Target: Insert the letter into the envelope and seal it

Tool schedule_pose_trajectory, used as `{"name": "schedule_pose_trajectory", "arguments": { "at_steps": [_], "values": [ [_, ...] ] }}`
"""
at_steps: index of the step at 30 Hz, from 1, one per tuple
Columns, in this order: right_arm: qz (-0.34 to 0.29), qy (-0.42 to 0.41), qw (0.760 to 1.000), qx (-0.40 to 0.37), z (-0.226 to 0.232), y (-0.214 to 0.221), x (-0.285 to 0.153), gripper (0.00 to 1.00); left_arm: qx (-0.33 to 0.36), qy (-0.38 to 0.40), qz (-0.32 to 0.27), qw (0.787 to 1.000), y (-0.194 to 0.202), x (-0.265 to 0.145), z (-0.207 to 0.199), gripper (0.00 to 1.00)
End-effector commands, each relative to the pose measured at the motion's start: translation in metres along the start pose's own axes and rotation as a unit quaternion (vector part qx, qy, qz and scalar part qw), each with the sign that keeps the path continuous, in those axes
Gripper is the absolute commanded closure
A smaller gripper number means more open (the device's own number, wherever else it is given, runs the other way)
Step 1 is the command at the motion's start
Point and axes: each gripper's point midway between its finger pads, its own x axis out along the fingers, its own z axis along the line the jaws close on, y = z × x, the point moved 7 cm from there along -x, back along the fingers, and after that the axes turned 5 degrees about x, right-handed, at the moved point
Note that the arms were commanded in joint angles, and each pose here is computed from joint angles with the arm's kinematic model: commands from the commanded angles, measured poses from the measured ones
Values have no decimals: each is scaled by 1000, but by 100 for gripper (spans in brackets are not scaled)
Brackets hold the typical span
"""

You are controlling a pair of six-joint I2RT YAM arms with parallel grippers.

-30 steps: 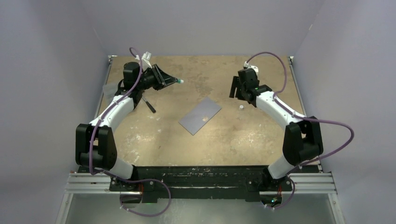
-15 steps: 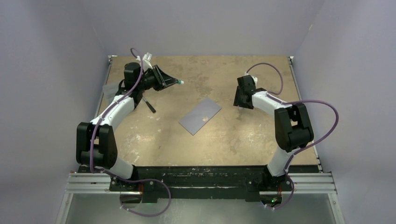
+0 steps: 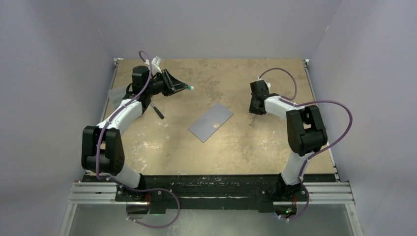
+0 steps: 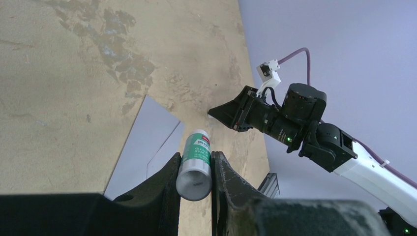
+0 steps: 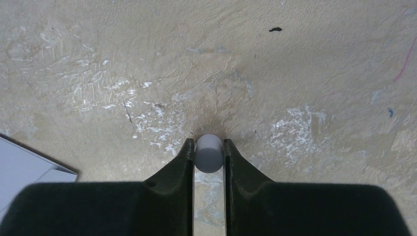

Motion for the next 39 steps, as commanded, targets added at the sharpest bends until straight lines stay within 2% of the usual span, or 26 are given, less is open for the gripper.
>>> {"name": "schedule_pose_trajectory", "arguments": {
  "at_steps": [1, 5, 8, 11, 13, 17, 20, 22, 30, 39],
  "values": [
    [-29, -21, 999, 6, 6, -18, -8, 88, 26, 28, -13, 999, -14, 0, -14, 100],
    [-48, -94, 994, 11, 22, -36, -33, 98, 13, 54, -18, 998, -15, 0, -21, 100],
    [-78, -225, 971, 13, 48, -60, -76, 98, 12, 111, -46, 993, -21, -2, -35, 100],
    [-107, -376, 920, 12, 75, -83, -132, 99, 28, 145, -69, 987, -30, -6, -51, 100],
    [-105, -479, 871, 10, 90, -90, -171, 99, 48, 163, -88, 982, -42, -9, -63, 100],
    [-121, -596, 793, 29, 103, -104, -227, 99, 64, 209, -101, 971, -58, -16, -89, 100],
    [-111, -648, 752, 37, 110, -107, -254, 99, 22, 179, -73, 981, -66, -10, -89, 100],
    [-107, -657, 745, 31, 117, -111, -263, 99, 12, 160, -57, 985, -71, -7, -92, 100],
    [-99, -687, 720, 16, 145, -113, -287, 99, -13, 204, -49, 978, -77, -15, -115, 100],
    [-125, -695, 707, 25, 166, -116, -294, 99, 17, 222, -33, 974, -76, -20, -127, 100]
  ]
}}
